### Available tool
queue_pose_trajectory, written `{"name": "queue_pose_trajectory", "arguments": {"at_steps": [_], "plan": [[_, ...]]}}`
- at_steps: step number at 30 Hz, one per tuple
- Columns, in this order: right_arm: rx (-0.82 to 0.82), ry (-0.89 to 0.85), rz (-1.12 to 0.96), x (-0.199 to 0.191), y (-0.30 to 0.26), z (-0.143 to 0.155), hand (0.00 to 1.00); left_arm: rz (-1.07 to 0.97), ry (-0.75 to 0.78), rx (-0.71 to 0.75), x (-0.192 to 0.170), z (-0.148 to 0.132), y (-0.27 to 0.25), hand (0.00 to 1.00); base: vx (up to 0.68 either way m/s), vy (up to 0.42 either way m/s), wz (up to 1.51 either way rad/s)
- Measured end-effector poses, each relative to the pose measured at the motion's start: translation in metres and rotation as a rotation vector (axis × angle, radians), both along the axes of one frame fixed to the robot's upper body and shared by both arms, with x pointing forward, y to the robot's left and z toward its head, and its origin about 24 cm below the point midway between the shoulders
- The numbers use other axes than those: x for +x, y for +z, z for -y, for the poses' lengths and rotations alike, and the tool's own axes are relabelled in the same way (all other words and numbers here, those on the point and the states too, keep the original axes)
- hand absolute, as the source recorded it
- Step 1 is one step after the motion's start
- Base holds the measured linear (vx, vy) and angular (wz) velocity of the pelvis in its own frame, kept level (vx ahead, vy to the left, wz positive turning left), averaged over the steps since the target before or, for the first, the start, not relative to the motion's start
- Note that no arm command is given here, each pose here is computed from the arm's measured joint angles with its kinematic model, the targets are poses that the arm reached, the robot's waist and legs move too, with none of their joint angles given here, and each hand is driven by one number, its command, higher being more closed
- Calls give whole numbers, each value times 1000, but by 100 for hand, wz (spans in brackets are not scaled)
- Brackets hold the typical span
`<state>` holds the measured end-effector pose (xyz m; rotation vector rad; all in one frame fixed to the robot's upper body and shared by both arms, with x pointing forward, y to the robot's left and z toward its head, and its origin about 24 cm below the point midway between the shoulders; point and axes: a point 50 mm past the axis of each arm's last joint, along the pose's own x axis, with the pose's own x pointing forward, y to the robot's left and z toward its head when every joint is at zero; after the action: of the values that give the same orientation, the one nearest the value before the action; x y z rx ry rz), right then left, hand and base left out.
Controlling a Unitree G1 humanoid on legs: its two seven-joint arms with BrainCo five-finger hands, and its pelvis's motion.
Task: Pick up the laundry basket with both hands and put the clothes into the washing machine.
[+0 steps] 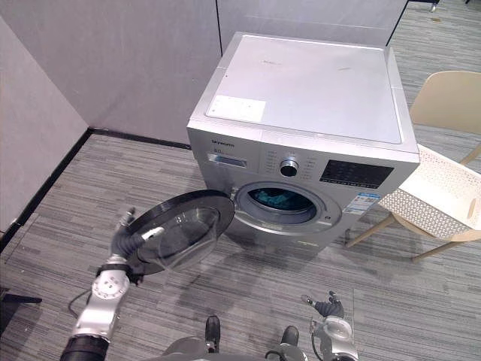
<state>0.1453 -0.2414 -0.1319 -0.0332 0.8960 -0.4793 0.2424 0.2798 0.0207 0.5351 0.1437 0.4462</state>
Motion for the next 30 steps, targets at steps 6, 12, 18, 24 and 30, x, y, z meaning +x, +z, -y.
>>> {"name": "queue_pose_trajectory", "arguments": {"at_steps": [6,12,18,24,30], "plan": [[-33,17,-25,-4,0,9,0,-45,151,100,8,-54,11,0,56,-25,-10],[-32,67,0,9,4,5,0,-238,203,193,13,-90,7,0,10,14,-12],[-34,117,31,23,8,-3,0,-289,145,165,31,-83,8,0,-34,46,-10],[-24,130,40,26,8,-9,0,-315,78,24,27,-51,-23,0,-28,39,0],[-21,126,37,26,8,-9,0,-309,-28,-247,7,19,-68,0,-54,14,6]]}}
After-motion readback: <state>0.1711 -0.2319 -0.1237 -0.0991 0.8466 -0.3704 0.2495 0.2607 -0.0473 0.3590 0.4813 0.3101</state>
